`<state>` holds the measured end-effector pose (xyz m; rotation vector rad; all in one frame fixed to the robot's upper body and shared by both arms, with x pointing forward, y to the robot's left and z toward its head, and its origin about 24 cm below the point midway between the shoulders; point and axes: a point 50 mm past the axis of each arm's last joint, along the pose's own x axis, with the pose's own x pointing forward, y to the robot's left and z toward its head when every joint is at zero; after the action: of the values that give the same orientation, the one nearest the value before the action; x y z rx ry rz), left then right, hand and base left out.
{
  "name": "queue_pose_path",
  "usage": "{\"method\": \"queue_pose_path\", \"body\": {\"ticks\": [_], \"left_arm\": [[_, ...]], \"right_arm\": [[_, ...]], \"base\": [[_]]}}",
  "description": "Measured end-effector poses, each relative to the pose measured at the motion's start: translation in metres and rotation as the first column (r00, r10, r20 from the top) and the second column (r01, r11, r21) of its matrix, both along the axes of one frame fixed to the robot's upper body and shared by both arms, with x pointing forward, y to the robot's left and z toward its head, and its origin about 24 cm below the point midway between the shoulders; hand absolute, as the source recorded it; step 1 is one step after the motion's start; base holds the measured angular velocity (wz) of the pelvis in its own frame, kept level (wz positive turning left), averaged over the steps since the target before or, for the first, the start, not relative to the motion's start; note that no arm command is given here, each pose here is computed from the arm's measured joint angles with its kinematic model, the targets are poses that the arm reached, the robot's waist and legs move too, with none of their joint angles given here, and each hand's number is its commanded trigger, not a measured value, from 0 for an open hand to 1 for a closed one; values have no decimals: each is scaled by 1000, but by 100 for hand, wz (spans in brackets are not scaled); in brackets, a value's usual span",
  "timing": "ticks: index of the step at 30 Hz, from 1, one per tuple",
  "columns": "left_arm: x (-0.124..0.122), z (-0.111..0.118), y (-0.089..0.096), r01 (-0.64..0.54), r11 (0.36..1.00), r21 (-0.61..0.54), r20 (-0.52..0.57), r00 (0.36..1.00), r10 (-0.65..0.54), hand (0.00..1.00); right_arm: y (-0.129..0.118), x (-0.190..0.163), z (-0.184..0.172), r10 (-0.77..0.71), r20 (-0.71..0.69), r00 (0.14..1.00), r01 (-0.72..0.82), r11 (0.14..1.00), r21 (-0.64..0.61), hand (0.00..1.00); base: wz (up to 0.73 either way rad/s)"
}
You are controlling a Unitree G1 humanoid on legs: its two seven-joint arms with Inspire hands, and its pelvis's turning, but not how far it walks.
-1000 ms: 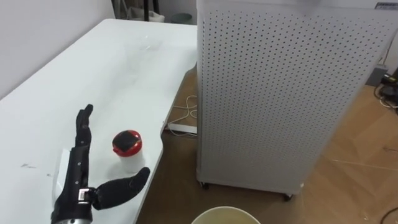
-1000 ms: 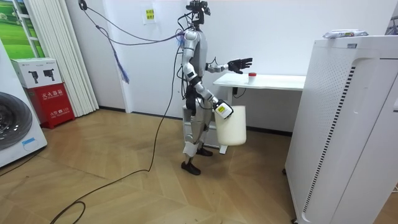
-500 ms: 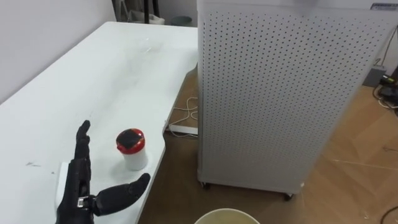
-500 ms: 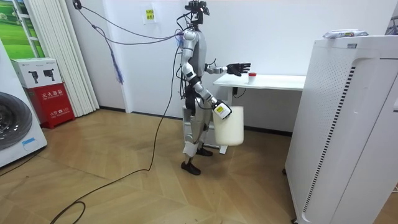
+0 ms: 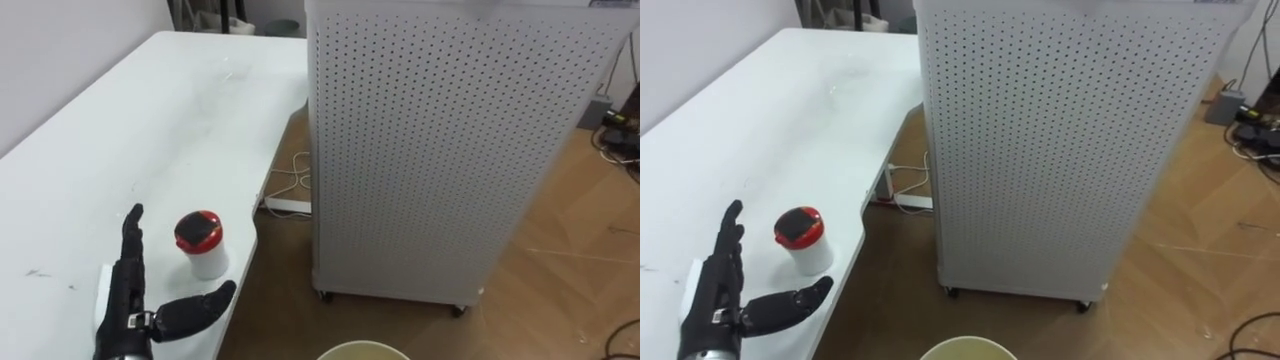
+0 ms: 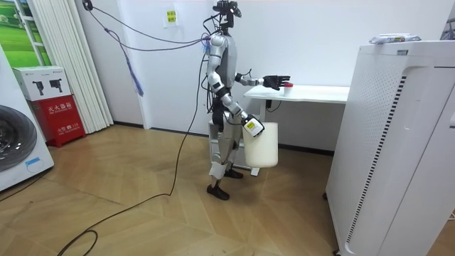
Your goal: Pick garbage
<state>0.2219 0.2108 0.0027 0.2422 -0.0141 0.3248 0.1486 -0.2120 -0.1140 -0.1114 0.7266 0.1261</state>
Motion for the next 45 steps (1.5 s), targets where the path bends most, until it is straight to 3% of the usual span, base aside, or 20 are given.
{"method": "queue_pose_path", "body": {"ticks": [45], "left_arm": [[6, -30, 7, -80, 996, -28, -151, 986, 75, 0]], "right_arm": [[0, -6, -4, -6, -36, 999, 6, 1000, 1, 100]], "base": [[0]]}}
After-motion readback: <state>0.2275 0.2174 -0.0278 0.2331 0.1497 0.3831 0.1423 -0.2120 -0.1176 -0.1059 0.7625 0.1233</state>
